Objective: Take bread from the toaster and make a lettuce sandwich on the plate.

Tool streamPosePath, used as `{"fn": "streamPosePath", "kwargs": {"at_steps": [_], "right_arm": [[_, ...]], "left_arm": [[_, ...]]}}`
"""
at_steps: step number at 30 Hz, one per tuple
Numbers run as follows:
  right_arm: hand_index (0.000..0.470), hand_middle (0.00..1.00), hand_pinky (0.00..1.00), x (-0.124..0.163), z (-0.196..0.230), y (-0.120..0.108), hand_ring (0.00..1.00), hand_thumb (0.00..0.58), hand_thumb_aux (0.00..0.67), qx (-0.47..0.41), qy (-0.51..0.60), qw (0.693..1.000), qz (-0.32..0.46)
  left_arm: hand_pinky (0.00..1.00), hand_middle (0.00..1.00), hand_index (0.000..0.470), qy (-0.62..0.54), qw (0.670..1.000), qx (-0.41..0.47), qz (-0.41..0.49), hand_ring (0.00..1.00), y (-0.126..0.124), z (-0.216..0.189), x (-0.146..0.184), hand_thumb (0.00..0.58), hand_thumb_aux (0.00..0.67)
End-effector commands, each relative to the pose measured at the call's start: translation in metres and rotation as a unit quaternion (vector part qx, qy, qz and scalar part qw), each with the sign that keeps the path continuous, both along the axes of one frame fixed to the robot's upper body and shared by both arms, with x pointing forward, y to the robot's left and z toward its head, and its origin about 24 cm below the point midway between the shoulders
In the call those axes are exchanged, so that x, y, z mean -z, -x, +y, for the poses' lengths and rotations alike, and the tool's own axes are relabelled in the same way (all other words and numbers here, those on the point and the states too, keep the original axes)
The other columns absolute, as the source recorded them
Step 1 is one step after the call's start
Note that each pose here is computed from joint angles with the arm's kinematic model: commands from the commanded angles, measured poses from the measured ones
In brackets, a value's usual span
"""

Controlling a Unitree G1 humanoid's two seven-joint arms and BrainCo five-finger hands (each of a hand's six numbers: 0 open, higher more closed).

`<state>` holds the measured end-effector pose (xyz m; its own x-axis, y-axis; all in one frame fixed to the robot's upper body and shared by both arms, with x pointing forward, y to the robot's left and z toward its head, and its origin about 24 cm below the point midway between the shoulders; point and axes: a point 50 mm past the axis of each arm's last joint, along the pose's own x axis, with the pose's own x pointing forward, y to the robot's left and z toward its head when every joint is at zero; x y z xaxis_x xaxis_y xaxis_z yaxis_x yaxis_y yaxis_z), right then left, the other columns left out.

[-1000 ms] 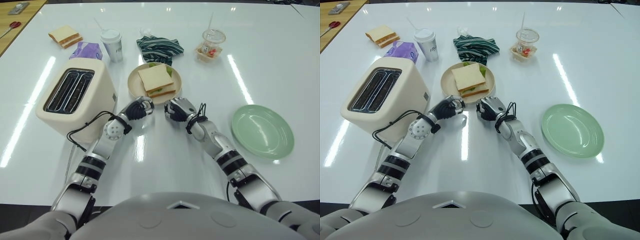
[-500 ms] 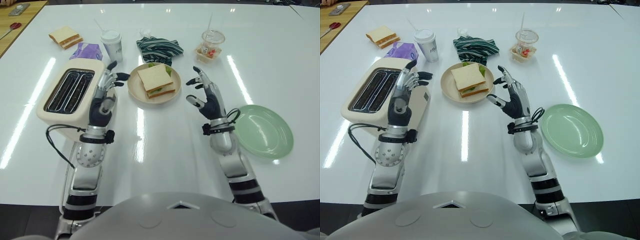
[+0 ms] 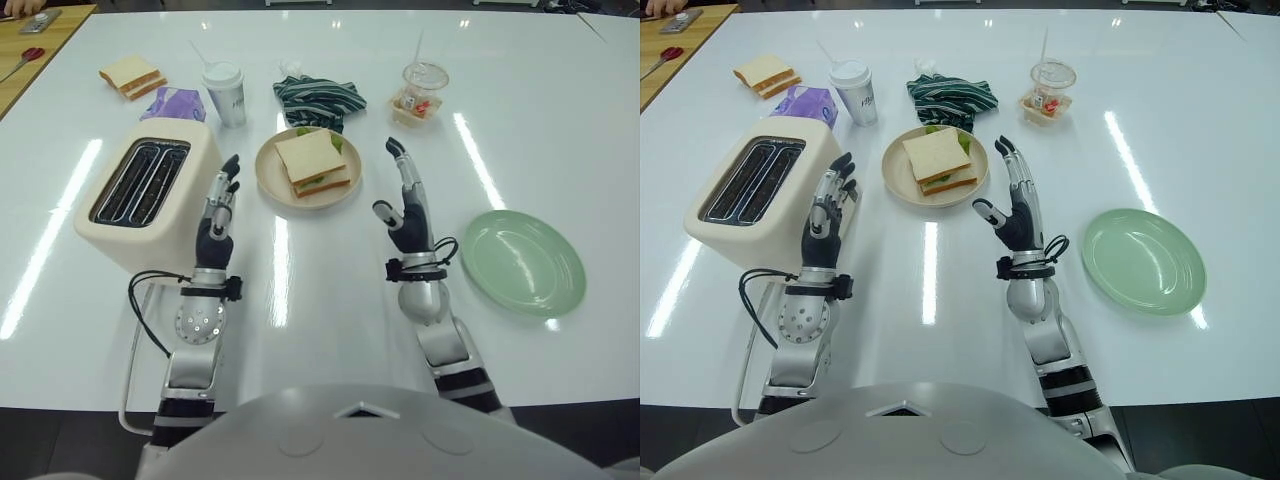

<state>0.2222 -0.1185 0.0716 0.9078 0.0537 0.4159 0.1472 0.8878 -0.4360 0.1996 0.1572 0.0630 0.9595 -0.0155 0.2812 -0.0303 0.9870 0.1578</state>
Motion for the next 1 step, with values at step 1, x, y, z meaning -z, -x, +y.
{"fn": "streamPosePath", "kwargs": {"at_steps": [1], "right_arm": [[0.000, 0.00, 0.00, 0.0000, 0.0011, -0.0033, 0.00, 0.000, 0.000, 0.001, -0.013, 1.000, 0.003]], "left_arm": [[0.00, 0.00, 0.000, -0.002, 1.000, -0.010, 0.017, 0.00, -0.0025, 0.0009, 0.0055, 0.000, 0.000]]}}
